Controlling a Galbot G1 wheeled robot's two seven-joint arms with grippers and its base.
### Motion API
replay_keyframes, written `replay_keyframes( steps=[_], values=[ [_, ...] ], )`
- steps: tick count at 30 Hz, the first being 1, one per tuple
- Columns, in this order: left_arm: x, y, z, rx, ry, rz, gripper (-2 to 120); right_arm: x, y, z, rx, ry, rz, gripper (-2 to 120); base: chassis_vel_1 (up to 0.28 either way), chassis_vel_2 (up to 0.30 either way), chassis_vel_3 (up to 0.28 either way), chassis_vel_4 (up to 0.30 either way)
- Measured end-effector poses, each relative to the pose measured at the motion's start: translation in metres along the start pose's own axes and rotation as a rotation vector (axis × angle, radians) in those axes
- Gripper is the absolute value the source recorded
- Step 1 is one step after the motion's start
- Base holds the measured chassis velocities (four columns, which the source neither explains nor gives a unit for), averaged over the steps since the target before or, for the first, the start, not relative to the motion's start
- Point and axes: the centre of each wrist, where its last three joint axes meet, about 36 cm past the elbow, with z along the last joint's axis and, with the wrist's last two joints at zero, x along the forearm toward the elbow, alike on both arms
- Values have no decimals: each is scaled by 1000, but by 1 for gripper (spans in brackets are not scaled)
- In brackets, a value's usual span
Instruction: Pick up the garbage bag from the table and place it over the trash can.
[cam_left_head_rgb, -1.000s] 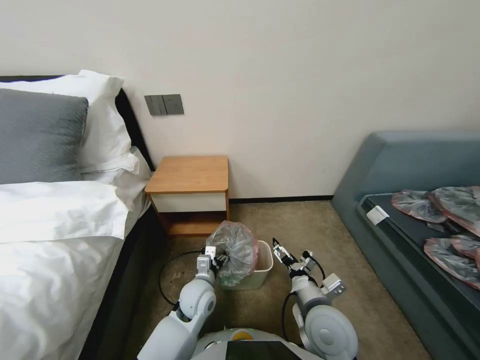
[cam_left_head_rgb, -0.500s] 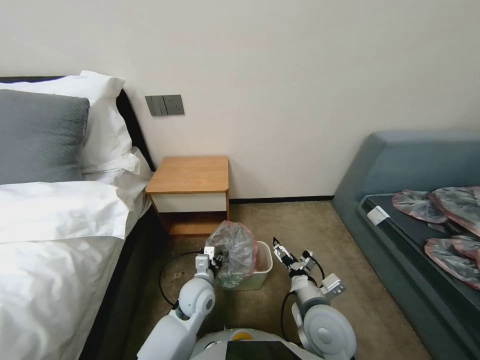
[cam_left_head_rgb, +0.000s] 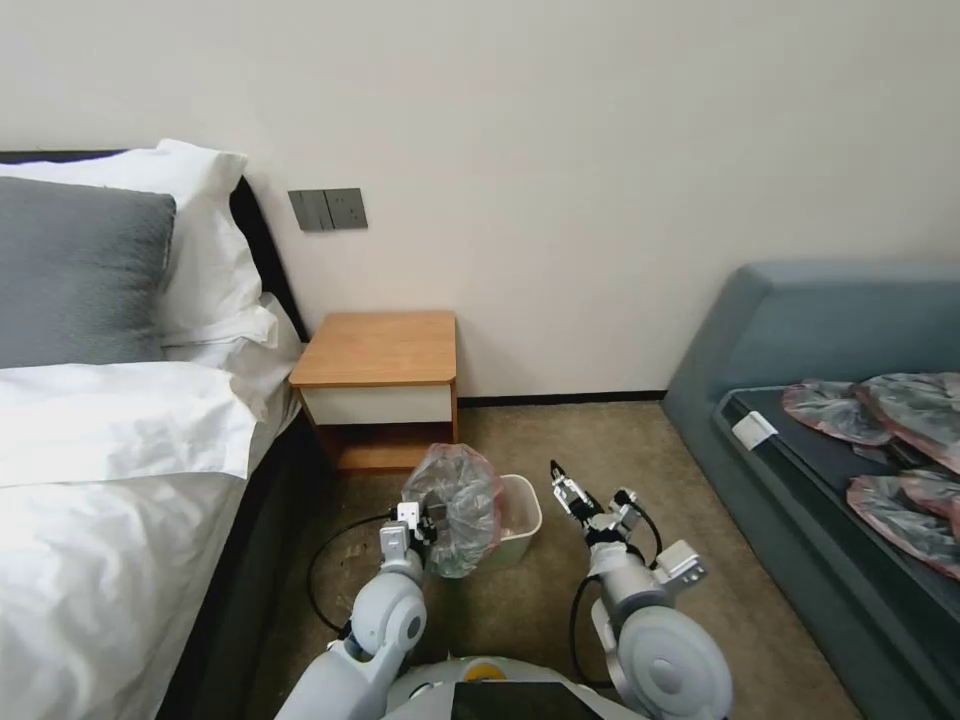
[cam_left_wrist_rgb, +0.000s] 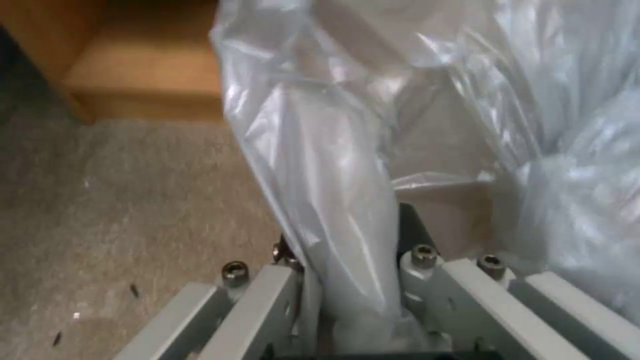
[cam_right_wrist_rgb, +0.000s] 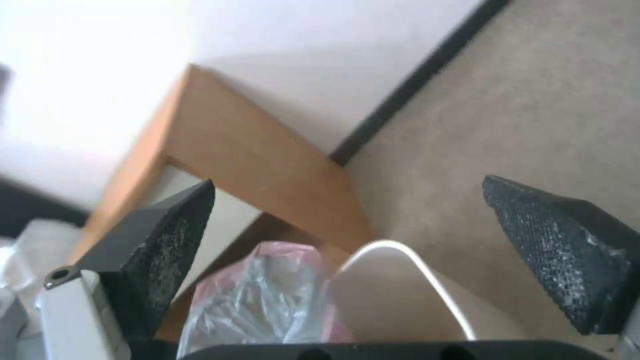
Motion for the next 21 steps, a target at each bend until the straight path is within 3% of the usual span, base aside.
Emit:
replay_keyframes(
  steps=[1, 2, 3, 5, 7, 12, 14, 21],
  values=[
    [3, 4, 2, 40, -76, -9, 7, 4, 5, -5, 19, -1, -39, 100, 0, 0, 0, 0],
    [3, 4, 2, 40, -76, -9, 7, 4, 5, -5, 19, -1, -39, 100, 0, 0, 0, 0],
    [8, 11, -1, 68, -155, -12, 5, 8, 10, -10, 42, 4, -91, 100, 0, 0, 0, 0],
    [11, 14, -4, 78, -193, -11, 5, 10, 12, -13, 62, 12, -134, 100, 0, 0, 0, 0],
    [18, 22, -14, 91, -275, -3, 5, 12, 16, -17, 83, 47, -256, 100, 0, 0, 0, 0],
    [24, 31, -28, 93, -343, 14, 5, 9, 21, -20, 56, 106, -402, 100, 0, 0, 0, 0],
    [29, 38, -35, 100, -367, 23, 5, -2, 29, -20, -10, 164, -472, 100, 0, 0, 0, 0],
    [35, 45, -42, 130, -432, 69, 5, -30, 38, -13, 8, 218, -514, 100, 0, 0, 0, 0]
  ],
)
